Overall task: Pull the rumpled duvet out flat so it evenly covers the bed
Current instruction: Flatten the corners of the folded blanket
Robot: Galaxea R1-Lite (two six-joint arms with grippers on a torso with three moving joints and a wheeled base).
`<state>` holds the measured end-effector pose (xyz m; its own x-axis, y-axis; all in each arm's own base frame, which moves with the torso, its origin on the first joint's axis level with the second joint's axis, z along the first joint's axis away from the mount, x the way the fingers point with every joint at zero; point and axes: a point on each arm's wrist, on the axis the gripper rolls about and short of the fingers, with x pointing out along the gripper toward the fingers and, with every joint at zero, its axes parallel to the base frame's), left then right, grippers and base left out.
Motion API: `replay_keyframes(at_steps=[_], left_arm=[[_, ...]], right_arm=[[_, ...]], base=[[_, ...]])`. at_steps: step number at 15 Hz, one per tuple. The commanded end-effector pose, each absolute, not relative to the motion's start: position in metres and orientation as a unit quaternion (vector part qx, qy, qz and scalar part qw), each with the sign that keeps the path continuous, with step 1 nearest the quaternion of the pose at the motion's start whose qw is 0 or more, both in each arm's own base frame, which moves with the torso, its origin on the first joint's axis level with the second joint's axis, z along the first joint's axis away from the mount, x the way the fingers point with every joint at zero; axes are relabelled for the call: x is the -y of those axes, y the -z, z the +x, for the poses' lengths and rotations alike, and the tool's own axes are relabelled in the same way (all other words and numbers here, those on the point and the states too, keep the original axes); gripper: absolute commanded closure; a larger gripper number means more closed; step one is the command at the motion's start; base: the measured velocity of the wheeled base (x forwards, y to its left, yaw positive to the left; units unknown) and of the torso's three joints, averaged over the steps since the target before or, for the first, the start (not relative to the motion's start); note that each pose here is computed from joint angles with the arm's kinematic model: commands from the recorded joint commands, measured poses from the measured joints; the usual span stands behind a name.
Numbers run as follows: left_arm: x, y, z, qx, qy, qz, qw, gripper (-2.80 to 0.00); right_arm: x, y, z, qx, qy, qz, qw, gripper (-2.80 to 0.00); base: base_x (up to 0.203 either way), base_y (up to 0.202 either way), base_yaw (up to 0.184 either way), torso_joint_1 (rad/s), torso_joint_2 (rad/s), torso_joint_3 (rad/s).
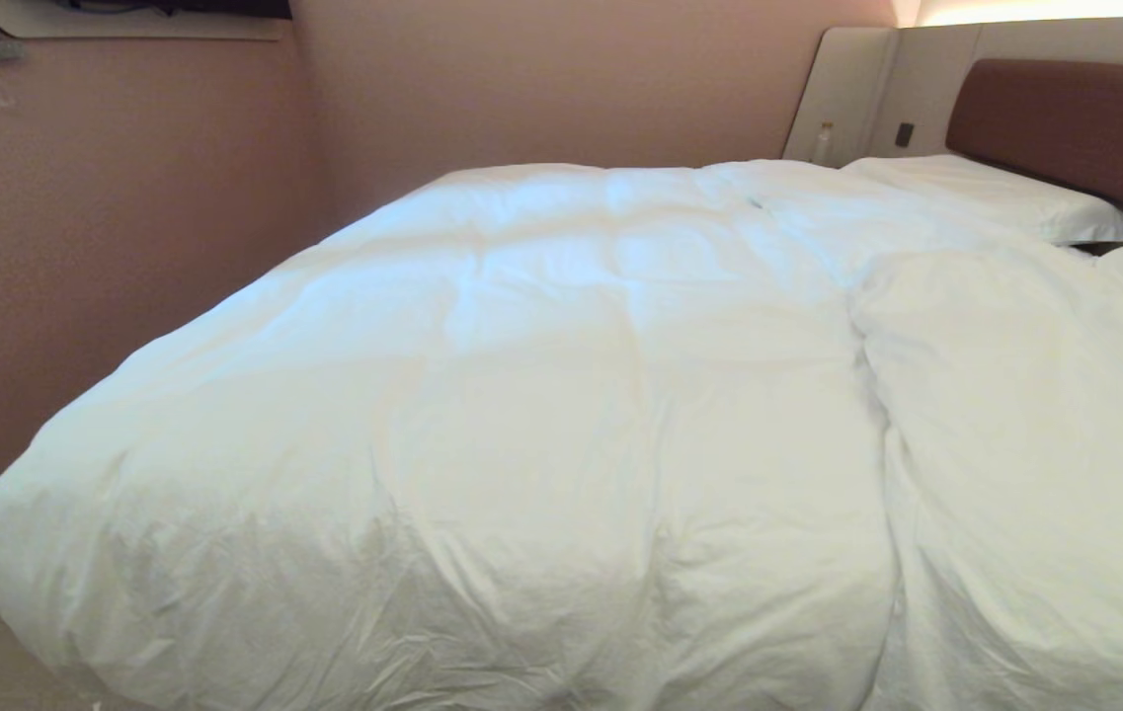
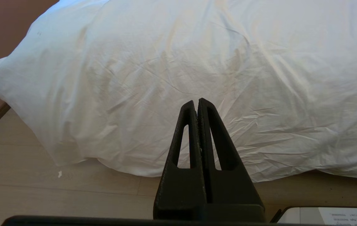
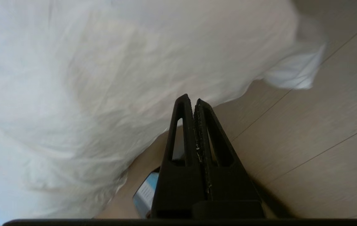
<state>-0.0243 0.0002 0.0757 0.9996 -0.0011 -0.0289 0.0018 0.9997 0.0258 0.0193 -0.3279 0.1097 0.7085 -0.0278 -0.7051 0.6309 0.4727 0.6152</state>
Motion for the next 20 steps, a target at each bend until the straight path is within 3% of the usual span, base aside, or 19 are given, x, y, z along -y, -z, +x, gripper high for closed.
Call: replay_keyframes(at_steps=[1, 13, 20], left_arm=[[0.000, -0.076, -0.024, -0.015, 0.000, 0.013, 1.000, 0.00], [0.000, -0.076, -0.024, -0.015, 0.000, 0.013, 1.000, 0.00], [0.000, -0.076, -0.024, -0.015, 0.000, 0.013, 1.000, 0.00]], right_arm=[[0.320, -0.102, 0.024, -0.341, 0.165, 0.515, 0.769, 0.00], [0.379, -0.088, 0.042, -0.339, 0.174, 0.514, 0.768, 0.00], [0.370, -0.091, 0.078, -0.367, 0.135, 0.504, 0.770, 0.00]], base=[[0.000, 0.000, 0.000, 0.000, 0.00, 0.000], [0.000, 0.000, 0.000, 0.000, 0.00, 0.000], [0.000, 0.000, 0.000, 0.000, 0.00, 0.000]])
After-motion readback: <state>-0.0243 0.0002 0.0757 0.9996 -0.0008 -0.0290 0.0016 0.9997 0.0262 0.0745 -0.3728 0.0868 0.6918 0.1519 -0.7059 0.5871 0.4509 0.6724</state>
